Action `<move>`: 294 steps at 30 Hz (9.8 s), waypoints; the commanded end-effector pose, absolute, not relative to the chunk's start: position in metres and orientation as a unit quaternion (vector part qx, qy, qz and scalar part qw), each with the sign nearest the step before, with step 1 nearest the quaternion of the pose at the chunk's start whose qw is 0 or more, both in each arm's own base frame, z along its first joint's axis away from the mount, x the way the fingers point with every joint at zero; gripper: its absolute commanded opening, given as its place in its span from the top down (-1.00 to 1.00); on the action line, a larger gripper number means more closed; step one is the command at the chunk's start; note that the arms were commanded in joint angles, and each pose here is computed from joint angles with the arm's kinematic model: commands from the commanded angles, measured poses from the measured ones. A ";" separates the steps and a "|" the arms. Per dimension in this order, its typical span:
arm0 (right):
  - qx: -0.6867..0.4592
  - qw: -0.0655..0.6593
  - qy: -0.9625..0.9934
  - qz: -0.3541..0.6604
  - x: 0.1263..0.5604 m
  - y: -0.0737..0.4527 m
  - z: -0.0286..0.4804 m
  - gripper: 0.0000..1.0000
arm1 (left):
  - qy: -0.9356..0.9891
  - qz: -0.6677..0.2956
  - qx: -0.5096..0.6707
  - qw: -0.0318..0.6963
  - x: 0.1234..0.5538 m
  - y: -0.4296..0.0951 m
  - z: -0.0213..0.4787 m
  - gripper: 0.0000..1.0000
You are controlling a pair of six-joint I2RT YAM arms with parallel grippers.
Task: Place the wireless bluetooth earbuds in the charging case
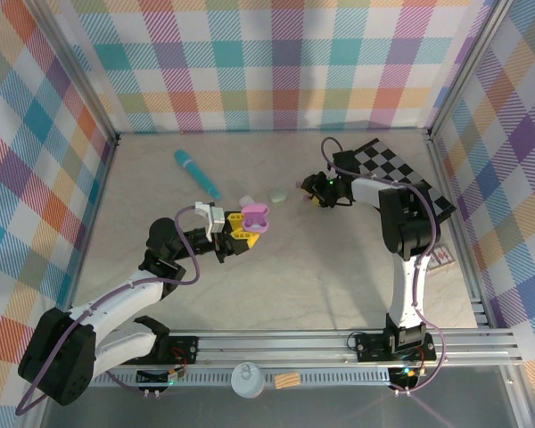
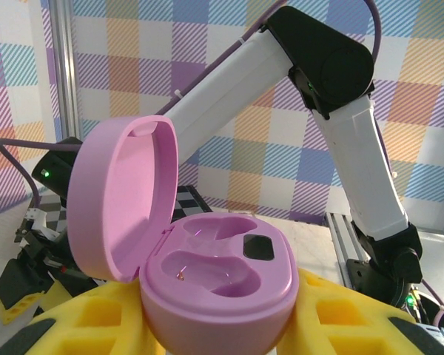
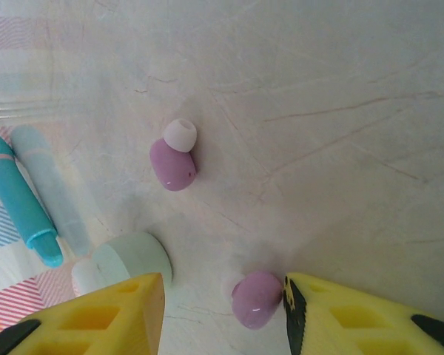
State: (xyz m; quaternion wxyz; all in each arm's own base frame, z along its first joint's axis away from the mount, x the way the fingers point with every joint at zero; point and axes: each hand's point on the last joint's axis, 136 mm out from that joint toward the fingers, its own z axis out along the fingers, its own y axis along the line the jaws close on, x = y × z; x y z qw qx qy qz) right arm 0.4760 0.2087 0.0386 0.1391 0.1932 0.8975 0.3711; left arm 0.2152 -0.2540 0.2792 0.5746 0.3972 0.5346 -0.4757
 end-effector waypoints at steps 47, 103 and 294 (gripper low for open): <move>0.089 0.052 0.919 0.379 0.460 0.240 0.024 0.19 | 0.506 -0.464 0.412 0.599 0.211 -0.250 0.298 0.35; -0.035 0.108 0.991 -0.068 0.365 0.157 0.107 0.62 | 0.518 -0.439 0.428 0.597 0.225 -0.262 0.284 0.35; -0.182 0.265 0.914 0.248 0.281 0.318 0.283 0.69 | 0.548 -0.345 0.407 0.644 0.279 -0.286 0.244 0.36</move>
